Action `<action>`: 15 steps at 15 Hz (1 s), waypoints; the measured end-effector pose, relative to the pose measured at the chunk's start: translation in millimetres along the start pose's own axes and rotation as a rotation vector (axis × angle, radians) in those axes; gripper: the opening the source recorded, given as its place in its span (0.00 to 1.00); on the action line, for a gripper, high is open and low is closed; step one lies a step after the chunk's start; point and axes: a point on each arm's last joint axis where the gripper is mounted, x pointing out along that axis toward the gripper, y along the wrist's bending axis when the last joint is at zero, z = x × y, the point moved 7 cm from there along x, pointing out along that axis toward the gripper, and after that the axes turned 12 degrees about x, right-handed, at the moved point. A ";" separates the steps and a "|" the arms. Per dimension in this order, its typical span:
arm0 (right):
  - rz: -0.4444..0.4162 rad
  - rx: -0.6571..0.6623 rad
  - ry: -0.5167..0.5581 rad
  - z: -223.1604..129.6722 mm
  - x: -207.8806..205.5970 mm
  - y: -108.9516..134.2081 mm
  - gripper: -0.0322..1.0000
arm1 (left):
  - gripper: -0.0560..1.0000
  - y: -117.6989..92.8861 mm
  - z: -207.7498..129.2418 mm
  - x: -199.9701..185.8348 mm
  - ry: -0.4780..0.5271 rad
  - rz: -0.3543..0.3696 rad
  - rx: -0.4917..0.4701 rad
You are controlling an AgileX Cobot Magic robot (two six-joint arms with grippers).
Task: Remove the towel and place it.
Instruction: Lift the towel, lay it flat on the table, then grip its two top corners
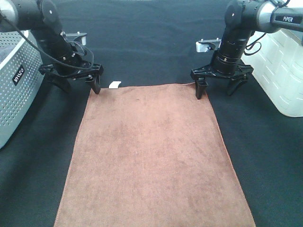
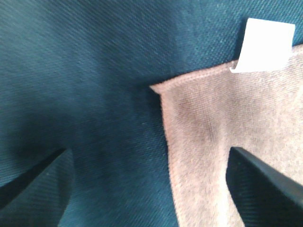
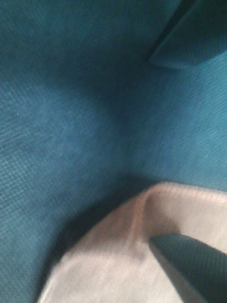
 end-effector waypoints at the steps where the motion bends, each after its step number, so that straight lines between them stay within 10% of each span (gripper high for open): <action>1: 0.011 0.001 -0.001 0.8 1.5 1.9 0.87 | 0.82 -1.2 -3.0 7.7 0.013 -0.013 -0.010; 15: 0.071 0.021 -0.036 7.3 2.2 11.5 0.87 | 0.82 -3.1 -3.8 14.6 0.021 -0.041 -0.032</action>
